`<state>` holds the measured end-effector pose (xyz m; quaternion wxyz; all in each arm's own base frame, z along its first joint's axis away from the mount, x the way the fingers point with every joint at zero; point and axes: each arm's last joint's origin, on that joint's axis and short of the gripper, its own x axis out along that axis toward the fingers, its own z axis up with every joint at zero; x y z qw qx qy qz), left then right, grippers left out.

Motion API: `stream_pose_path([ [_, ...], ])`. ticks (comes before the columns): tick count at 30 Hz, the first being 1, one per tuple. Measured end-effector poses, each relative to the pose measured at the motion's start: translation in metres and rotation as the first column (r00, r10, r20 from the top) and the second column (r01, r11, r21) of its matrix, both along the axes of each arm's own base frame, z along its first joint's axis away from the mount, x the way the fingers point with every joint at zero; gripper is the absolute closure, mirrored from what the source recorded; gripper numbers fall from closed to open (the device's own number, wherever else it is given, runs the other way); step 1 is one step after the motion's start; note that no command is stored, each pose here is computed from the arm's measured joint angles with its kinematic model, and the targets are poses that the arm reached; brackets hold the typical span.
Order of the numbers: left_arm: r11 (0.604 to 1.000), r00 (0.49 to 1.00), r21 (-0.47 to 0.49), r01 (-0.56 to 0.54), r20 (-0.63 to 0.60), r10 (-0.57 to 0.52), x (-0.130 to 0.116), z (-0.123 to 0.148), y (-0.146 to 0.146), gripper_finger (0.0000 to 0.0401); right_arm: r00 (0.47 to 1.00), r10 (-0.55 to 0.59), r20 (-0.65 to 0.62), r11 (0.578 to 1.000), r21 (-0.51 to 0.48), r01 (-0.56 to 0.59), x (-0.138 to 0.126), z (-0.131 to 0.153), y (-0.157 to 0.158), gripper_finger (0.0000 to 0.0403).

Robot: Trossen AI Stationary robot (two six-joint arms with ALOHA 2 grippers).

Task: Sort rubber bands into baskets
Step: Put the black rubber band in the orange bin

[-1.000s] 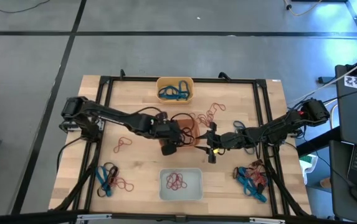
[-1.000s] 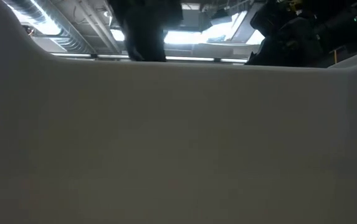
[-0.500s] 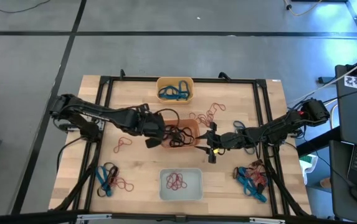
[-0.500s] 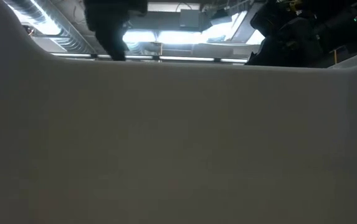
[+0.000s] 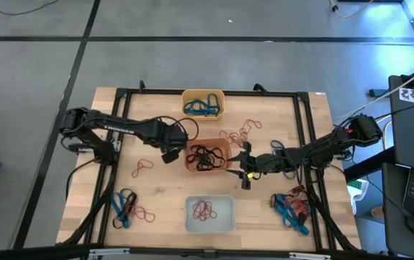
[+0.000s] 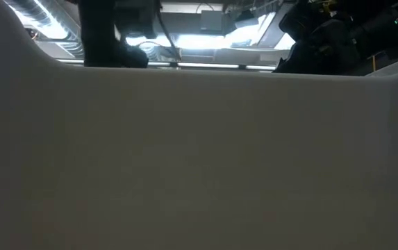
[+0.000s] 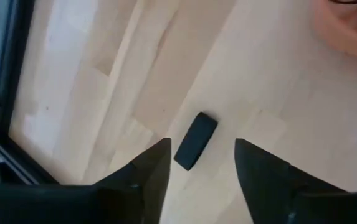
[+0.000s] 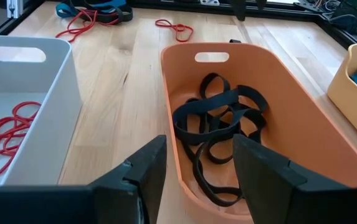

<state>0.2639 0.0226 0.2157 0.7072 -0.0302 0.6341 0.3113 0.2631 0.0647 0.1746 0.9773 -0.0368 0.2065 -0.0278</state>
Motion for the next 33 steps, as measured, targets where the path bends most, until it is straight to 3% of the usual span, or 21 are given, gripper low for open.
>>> stream_pose_path([
  [7,1.0,0.998,-0.016,-0.016,-0.062,0.015,-0.009,-0.013,0.019,0.0179,1.0,0.0,0.0,1.0,0.0,0.0,0.0,0.0,0.0,0.0221],
  [14,0.999,0.991,-0.047,0.001,-0.131,-0.007,-0.023,-0.035,0.029,0.0186,1.0,0.0,0.0,1.0,0.0,0.0,0.0,0.0,0.0,0.0221],
  [22,0.995,0.996,-0.076,0.058,-0.062,-0.063,-0.026,-0.06,0.033,0.0188,1.0,0.0,0.0,1.0,0.0,0.0,0.0,0.0,0.0,0.0221],
  [33,0.991,0.995,-0.114,0.069,-0.068,-0.077,-0.037,-0.078,0.033,0.0204,1.0,0.0,0.0,1.0,0.0,0.0,0.0,0.0,0.0,0.0221],
])
